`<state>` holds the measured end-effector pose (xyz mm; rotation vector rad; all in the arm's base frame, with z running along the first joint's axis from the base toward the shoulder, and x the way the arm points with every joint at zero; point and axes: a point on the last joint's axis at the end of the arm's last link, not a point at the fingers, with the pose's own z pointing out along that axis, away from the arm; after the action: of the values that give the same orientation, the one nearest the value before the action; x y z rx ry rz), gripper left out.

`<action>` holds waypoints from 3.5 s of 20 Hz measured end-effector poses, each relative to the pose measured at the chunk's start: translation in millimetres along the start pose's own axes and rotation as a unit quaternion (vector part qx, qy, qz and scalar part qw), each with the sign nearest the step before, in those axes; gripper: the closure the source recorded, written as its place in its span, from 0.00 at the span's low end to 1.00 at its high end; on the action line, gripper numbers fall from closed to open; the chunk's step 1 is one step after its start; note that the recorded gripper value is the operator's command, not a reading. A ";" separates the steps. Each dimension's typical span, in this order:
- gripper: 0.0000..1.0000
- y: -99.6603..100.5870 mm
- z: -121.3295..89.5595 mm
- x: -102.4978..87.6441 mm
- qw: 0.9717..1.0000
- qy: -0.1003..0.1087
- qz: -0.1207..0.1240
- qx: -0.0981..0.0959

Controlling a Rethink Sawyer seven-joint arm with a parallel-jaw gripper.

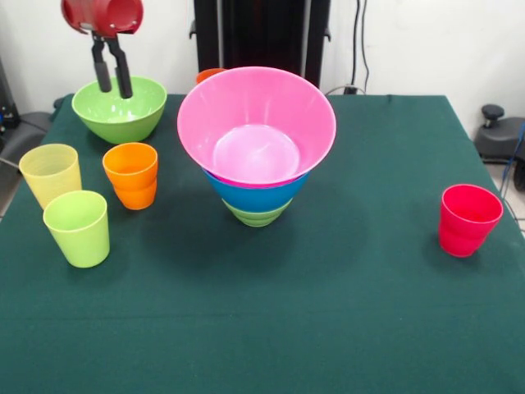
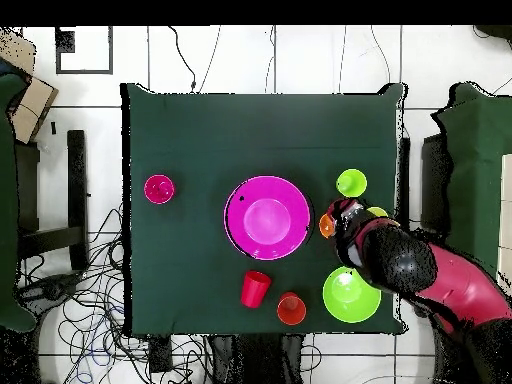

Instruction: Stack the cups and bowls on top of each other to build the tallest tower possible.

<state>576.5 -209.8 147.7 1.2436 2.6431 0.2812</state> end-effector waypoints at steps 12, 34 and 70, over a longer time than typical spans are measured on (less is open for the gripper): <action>0.00 -13.5 16.1 -4.7 1.000 -0.001 -0.011 0.009; 0.00 -73.9 53.3 24.1 0.998 0.030 0.004 0.063; 0.00 -116.9 87.6 59.4 0.993 0.037 0.019 0.109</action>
<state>476.8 -229.7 27.1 1.3749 2.7765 0.0460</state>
